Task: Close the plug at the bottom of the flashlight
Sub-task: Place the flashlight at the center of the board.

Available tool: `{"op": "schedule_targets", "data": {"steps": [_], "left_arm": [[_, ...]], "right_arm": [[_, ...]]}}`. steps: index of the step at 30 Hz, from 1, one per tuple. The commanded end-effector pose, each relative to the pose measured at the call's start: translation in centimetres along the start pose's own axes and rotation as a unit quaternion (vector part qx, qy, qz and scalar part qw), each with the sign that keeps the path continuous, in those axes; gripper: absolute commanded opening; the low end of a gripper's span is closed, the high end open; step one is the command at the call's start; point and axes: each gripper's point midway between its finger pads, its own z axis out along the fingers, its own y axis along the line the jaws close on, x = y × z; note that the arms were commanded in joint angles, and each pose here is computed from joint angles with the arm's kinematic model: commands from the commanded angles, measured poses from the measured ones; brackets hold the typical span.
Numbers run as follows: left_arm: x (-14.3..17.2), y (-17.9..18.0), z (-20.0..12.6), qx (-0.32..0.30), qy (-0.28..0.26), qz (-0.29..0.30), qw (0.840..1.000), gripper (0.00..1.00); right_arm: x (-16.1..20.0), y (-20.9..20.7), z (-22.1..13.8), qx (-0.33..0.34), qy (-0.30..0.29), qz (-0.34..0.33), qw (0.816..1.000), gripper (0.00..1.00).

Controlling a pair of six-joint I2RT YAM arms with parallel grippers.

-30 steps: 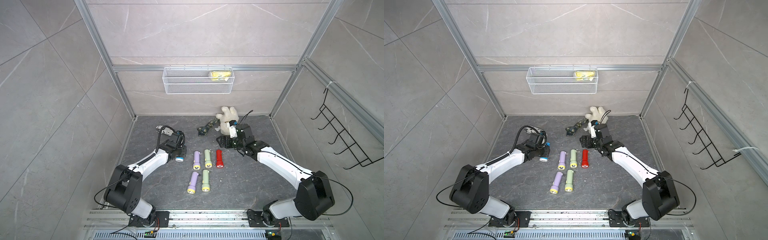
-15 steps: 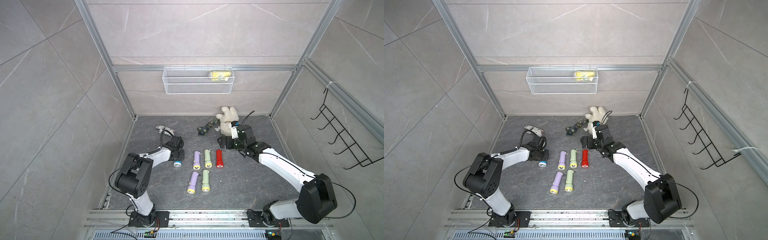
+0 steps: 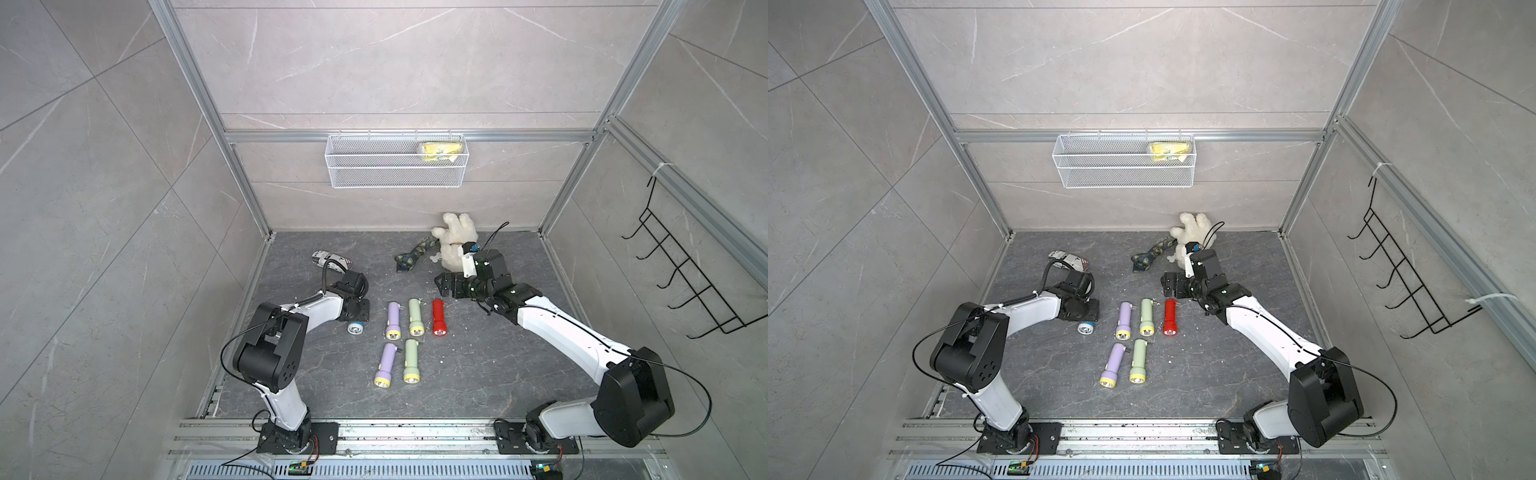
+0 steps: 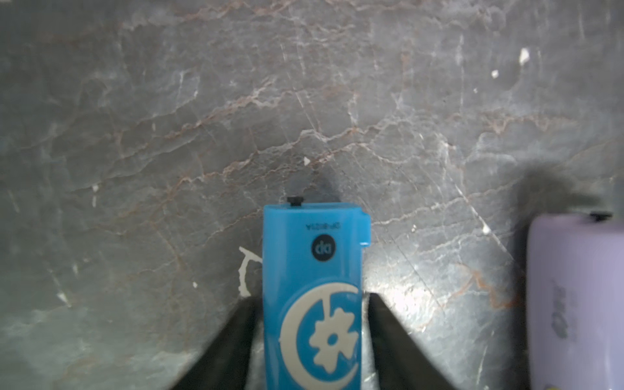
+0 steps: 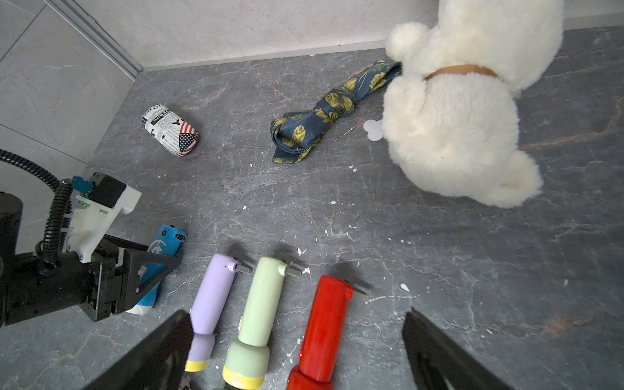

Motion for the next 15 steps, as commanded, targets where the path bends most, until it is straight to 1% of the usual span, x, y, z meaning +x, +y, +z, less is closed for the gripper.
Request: {"op": "schedule_targets", "data": {"steps": [1, 8, 15], "left_arm": [[-1.5, -1.0, -1.6, 0.018, -0.001, 0.0, 1.0, 0.64], [-3.2, -1.8, -4.3, 0.029, -0.015, 0.0, 0.999, 0.64], [-3.5, -3.9, -6.6, 0.044, -0.021, -0.03, 0.998, 0.63]], "right_arm": [[0.2, 0.2, -0.1, -0.006, -0.002, 0.003, 1.0, 1.0], [0.6, -0.2, -0.6, 0.003, -0.006, 0.001, 1.0, 1.0], [1.4, -0.7, -0.3, 0.008, -0.008, 0.004, 1.0, 1.0]]}}
